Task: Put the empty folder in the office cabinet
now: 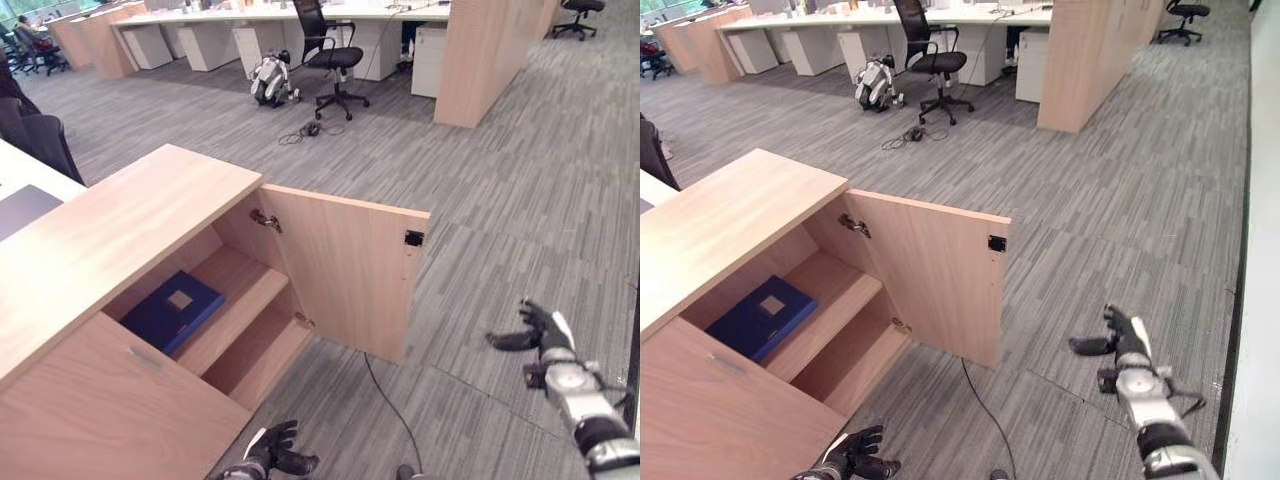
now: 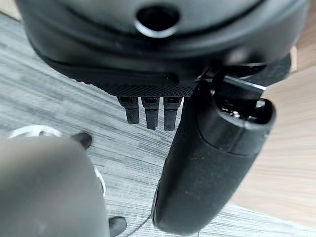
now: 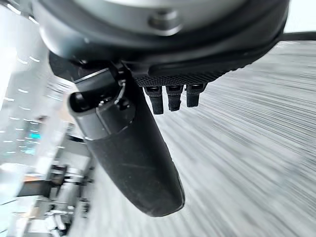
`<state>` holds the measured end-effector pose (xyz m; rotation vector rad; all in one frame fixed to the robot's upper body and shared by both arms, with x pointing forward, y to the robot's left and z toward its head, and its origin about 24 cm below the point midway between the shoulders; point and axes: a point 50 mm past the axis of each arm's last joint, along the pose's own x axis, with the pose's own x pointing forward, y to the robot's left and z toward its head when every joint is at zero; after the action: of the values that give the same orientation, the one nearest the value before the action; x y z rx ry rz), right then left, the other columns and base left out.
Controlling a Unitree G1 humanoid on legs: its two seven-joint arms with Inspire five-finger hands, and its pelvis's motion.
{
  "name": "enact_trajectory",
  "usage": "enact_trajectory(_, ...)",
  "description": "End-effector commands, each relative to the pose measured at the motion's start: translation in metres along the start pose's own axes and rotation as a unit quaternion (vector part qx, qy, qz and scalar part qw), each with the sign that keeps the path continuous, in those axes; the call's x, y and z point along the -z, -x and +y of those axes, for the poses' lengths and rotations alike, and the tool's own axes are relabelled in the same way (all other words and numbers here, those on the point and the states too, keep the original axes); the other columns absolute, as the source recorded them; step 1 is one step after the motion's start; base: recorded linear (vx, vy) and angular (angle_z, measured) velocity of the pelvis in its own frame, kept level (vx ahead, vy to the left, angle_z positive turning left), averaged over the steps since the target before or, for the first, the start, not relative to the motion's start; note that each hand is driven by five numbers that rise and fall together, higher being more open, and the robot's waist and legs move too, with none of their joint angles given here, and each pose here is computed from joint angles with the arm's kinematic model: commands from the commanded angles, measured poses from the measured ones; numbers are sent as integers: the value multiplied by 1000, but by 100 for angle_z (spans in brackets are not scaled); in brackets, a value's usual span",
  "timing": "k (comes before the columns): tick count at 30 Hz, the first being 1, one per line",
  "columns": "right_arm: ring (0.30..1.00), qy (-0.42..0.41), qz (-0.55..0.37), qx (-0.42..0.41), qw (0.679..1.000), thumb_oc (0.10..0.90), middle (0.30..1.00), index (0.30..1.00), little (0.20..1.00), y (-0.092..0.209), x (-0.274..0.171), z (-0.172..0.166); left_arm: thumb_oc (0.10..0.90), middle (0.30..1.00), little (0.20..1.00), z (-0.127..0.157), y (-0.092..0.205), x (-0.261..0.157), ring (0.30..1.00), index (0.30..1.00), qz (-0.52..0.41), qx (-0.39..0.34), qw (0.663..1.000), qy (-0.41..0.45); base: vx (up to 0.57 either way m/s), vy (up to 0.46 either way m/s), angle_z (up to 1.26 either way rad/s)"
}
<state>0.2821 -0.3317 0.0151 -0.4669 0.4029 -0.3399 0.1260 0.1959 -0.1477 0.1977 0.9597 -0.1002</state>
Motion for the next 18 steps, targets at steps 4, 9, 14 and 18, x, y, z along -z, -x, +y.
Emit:
enact_trajectory(4,900,-34,-162,5,986,800,900,900,900,-16,-100,0,800,900,900,27,2,-2,900,900,-7,-28,998,-47,19,53,-2)
enact_trajectory(9,900,-24,-214,-19,976,800,900,900,900,-17,-143,12,800,900,900,31,4,7,900,900,13,-32,997,-67,11,60,11)
enact_trajectory(14,900,-33,-232,-40,971,800,900,900,900,-15,-162,29,800,900,900,34,5,12,900,900,25,-41,996,-69,1,31,5)
enact_trajectory(18,900,-39,-241,-57,968,800,900,900,900,-14,-175,43,800,900,900,36,6,14,900,900,30,-47,996,-69,3,22,6)
